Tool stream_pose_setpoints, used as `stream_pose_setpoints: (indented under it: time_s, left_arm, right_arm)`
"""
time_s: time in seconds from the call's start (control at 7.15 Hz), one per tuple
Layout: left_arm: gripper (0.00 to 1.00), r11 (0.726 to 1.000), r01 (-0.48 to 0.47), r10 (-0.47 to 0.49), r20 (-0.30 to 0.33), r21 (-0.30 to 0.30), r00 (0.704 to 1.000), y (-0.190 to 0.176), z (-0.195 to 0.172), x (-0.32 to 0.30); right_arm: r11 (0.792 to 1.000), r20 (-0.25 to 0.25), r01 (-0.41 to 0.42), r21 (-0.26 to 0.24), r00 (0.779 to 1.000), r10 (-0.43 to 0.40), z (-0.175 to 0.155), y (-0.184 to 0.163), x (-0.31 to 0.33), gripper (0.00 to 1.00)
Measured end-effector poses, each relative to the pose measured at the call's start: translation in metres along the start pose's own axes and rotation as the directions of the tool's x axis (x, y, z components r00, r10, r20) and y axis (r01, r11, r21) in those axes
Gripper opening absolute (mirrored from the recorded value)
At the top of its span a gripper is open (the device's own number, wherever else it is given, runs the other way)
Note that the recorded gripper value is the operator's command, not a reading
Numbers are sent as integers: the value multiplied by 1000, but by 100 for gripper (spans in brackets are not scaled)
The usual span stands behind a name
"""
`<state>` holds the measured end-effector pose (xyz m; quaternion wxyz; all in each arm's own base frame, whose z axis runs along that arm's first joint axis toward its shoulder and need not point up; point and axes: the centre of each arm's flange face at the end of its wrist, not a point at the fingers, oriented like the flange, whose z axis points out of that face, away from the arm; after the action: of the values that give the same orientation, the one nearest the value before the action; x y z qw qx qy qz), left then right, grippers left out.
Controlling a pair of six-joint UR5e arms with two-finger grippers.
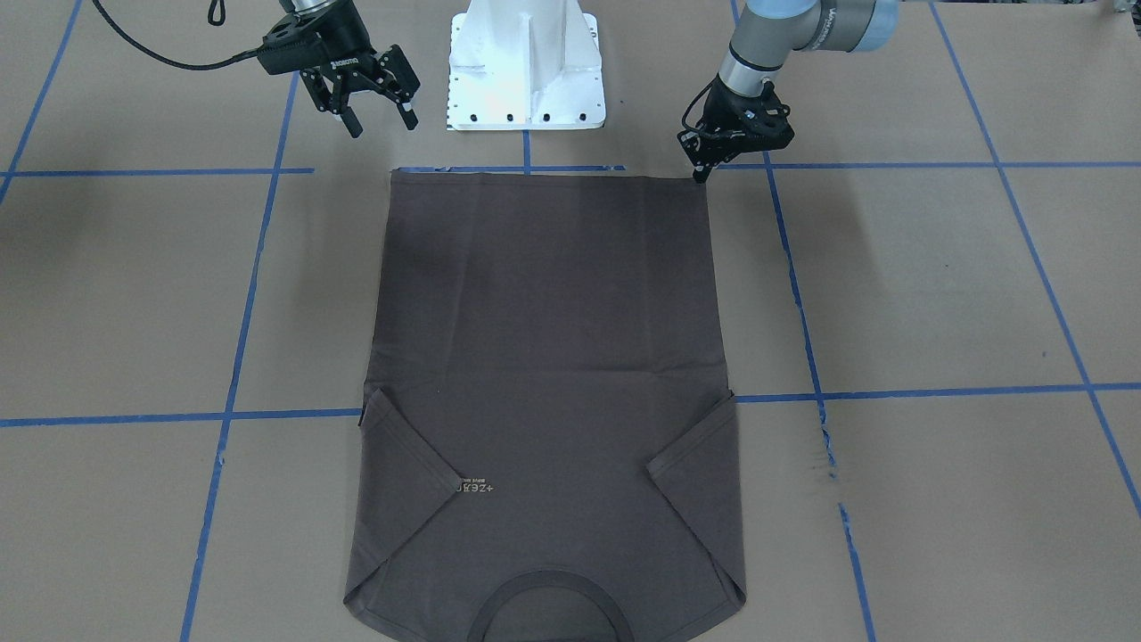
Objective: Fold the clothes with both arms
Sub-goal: 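Grasp the hem corners with both grippers, adjusting the right gripper's grip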
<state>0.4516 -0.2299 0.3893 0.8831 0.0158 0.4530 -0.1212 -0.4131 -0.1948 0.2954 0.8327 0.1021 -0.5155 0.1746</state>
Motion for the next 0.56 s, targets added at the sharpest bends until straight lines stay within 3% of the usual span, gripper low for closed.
stream_pose_setpoints:
  time_s: [0.56]
  left_arm:
    - [41, 999, -52, 52, 8, -2, 999, 0, 4, -2]
  right_arm:
    - [1000, 1, 1, 2, 1000, -1, 0, 0, 0, 98]
